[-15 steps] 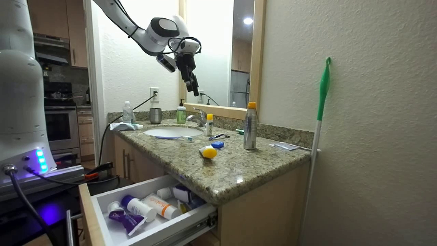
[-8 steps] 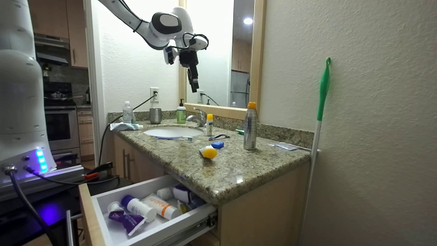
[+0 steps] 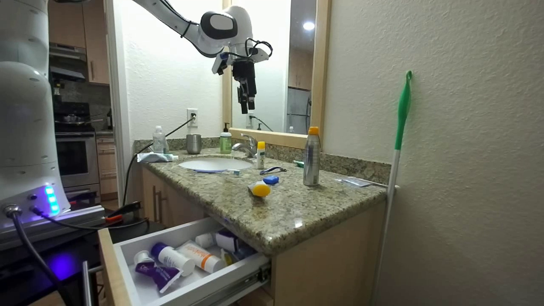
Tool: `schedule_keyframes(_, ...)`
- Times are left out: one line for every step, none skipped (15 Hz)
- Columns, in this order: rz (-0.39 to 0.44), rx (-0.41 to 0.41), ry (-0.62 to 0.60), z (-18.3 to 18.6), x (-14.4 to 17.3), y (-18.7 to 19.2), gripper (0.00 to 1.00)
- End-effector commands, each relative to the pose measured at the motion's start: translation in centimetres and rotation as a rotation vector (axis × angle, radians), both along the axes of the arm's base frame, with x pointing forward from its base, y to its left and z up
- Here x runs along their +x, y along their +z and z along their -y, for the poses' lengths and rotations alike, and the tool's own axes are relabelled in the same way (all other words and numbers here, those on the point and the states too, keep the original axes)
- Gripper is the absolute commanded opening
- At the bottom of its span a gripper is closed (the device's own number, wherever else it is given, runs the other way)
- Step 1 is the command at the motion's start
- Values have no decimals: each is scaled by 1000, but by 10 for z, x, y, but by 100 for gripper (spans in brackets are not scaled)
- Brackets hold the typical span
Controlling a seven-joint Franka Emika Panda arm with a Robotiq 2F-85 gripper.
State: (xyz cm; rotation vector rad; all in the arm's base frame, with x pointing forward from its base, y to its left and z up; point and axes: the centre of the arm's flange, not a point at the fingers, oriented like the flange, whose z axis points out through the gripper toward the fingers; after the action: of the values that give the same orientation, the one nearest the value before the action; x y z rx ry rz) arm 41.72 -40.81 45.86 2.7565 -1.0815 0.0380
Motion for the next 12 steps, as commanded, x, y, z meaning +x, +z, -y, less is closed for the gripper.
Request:
schedule_keyframes(2, -4, -72, 26, 22, -14, 100)
schedule_keyframes(-6, -43, -71, 29, 23, -21, 100)
schedule_keyframes(6, -83, -66, 45, 37, -28, 100)
schedule_keyframes(1, -90, -40, 62, 26, -32, 100)
schedule_keyframes(-3, -104, -21, 78, 16, -36, 100)
schedule_keyframes(-26, -99, 8, 98, 2, -42, 100)
schedule_keyframes(-63, -72, 59, 117, -22, -45, 100)
schedule_keyframes(-99, -31, 121, 129, -47, -46, 100)
schedule_keyframes(-122, -9, 162, 139, -73, -46, 100)
schedule_keyframes(-139, -8, 183, 147, -98, -42, 100)
schedule_keyframes(-108, -35, 113, 121, -60, -54, 100)
schedule_keyframes(-120, -29, 134, 134, -81, -52, 100)
